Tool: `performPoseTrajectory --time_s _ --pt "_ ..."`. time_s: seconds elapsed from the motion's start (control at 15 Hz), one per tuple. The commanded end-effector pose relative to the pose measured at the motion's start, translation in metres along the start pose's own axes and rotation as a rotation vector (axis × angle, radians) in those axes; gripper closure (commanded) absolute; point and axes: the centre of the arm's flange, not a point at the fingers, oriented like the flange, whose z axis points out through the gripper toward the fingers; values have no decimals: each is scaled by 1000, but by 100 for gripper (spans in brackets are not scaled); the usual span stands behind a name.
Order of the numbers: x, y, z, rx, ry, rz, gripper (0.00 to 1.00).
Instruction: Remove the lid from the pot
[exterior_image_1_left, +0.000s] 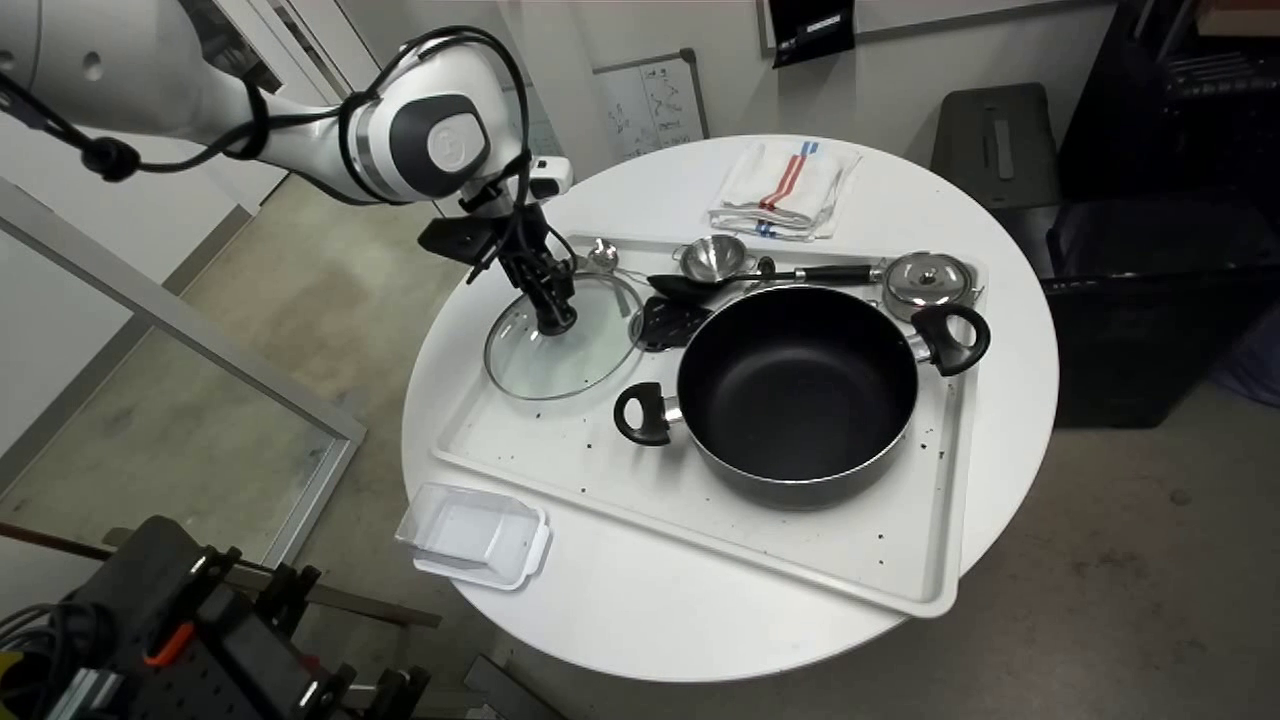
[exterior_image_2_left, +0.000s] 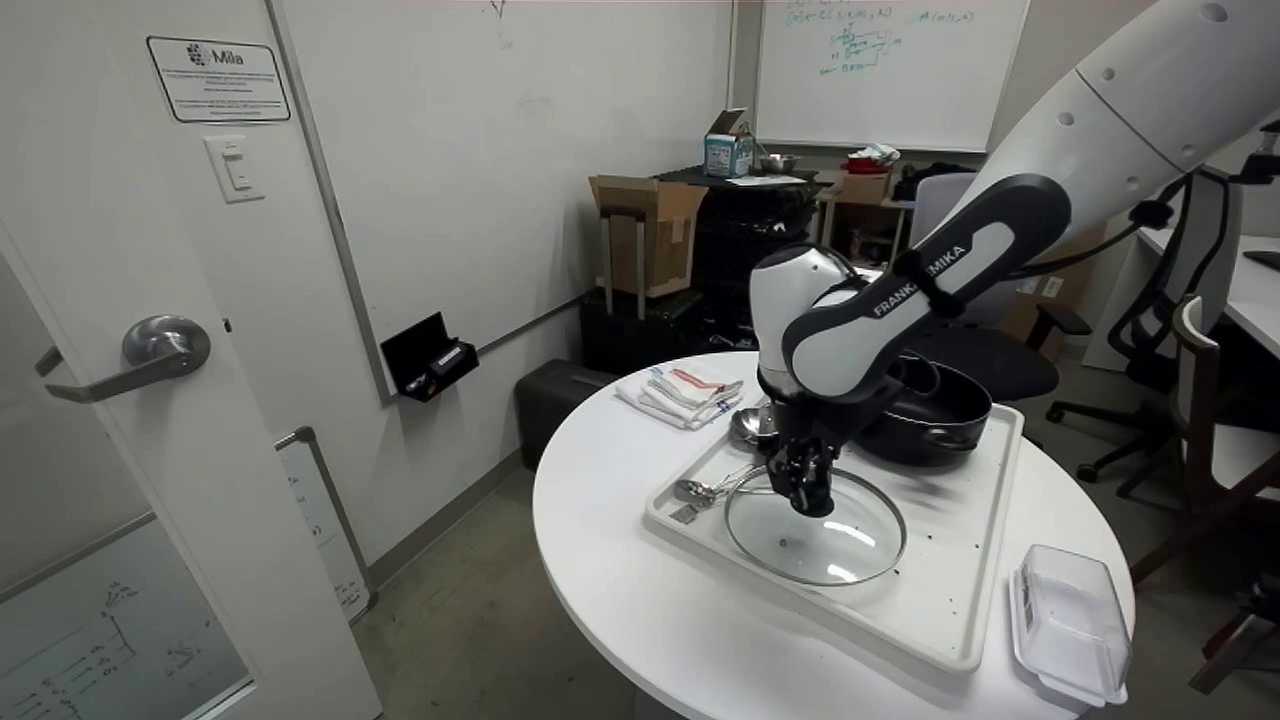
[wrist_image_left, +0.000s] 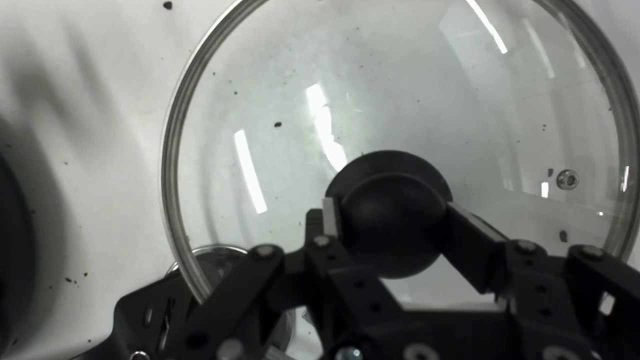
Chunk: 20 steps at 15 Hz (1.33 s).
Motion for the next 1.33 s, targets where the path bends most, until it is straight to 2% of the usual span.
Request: performPoseTrajectory --time_s 0.0,0.33,0.4,0.47,1.27 --pt "13 -5 -3 -5 -7 -33 74" --pt "12 -13 -4 -2 -23 -52 74" --pt "13 -12 -3 -3 -25 -50 64" --pt "14 -11 -4 -6 -24 -49 74" --pt "33 8 5 -2 -49 -11 74"
